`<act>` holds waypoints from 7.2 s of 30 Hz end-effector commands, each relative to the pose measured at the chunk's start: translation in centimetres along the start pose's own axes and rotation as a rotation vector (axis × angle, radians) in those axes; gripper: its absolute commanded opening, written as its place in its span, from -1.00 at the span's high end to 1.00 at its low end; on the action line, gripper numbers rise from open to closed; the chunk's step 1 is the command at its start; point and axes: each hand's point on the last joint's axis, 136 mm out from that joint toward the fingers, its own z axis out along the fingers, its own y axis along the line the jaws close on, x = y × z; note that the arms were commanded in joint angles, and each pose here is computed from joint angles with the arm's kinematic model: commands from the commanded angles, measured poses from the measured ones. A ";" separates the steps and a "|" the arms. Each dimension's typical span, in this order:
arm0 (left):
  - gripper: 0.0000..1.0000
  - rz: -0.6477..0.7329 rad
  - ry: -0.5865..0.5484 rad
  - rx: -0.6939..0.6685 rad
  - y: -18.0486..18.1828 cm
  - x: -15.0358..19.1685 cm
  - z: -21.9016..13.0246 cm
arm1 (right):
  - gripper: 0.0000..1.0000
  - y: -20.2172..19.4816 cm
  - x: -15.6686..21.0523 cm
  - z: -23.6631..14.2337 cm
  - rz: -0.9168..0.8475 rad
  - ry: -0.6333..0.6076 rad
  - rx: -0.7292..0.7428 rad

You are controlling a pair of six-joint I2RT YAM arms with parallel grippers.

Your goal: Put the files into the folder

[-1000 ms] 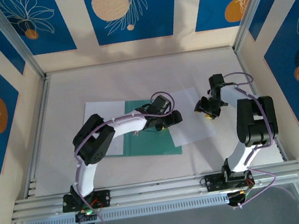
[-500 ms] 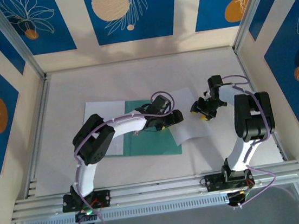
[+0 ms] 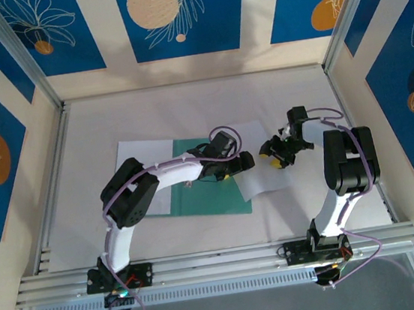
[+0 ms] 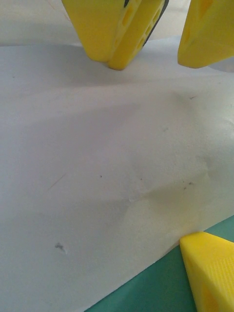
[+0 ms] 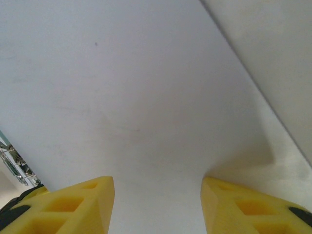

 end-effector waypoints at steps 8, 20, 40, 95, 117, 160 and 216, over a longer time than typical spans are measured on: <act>-0.79 -0.033 0.029 -0.067 2.5 0.6 0.4 | -0.03 1.5 1.6 0.9 0.014 0.053 -0.062; -0.79 -0.037 0.029 -0.075 2.9 0.6 0.4 | -0.03 2.2 0.1 -2.0 -0.079 -0.040 0.032; -0.78 -0.035 0.032 -0.071 2.8 0.5 0.6 | -0.08 -3.4 -3.4 -2.7 -0.123 -0.111 0.393; -0.09 -0.100 -0.007 0.008 2.9 -0.2 -0.2 | -0.07 2.8 1.2 -0.2 -0.060 0.090 -0.067; 0.17 -0.112 -0.042 0.128 1.1 -1.2 -3.3 | -0.11 7.2 2.4 -7.3 -0.058 0.034 -0.450; 0.26 -0.123 -0.164 0.400 -4.6 -3.8 -18.4 | -0.37 6.1 8.4 -8.4 0.104 0.029 -0.767; 0.26 -0.174 -0.194 0.562 -7.1 -2.8 -23.8 | -0.47 15.6 11.5 -10.3 -0.030 -0.168 -0.971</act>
